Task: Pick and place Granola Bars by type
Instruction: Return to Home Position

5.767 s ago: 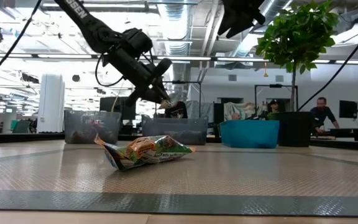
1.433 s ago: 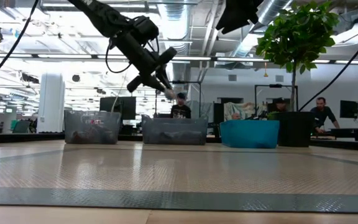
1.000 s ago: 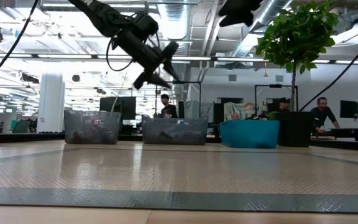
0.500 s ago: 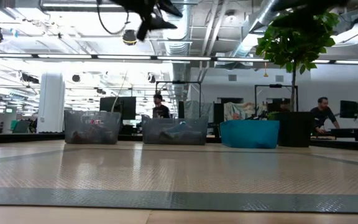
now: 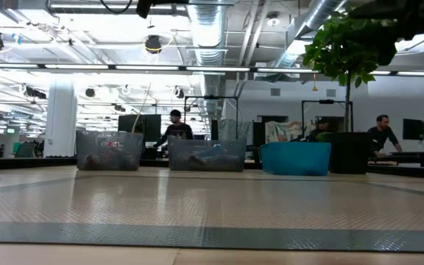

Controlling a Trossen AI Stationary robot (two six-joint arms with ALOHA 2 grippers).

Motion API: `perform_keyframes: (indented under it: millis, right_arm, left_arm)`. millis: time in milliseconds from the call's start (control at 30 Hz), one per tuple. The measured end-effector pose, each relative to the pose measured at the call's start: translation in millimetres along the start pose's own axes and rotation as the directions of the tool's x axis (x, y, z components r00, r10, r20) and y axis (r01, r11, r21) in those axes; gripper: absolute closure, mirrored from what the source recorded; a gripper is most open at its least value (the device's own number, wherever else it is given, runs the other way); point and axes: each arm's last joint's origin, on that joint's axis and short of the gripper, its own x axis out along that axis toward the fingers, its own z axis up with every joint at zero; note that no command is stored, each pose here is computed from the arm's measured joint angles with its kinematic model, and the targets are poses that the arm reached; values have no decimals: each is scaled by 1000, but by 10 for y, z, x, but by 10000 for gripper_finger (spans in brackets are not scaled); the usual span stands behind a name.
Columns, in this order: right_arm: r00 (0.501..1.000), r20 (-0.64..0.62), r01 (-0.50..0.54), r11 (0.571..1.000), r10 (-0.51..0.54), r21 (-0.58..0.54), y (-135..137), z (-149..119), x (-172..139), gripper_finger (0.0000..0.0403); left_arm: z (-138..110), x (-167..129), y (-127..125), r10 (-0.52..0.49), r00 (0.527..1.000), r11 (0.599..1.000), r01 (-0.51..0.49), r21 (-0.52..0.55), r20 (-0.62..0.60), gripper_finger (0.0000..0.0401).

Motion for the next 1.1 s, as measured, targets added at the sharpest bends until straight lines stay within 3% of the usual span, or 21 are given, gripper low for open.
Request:
perform_keyframes:
  millis: [300,500,1100]
  right_arm:
    - [994,82,-77,997,78,-24,-75,-430,33,201]
    - [990,121,-65,996,72,-60,-116,-575,50,201]
    - [996,40,-70,991,75,-116,-178,-830,80,201]
  left_arm:
    - [-10,-146,-109,31,999,999,-31,21,17,230]
    - [-39,-160,-160,34,999,999,-34,29,11,230]
    - [-87,-177,-214,17,1000,997,-15,82,-21,230]
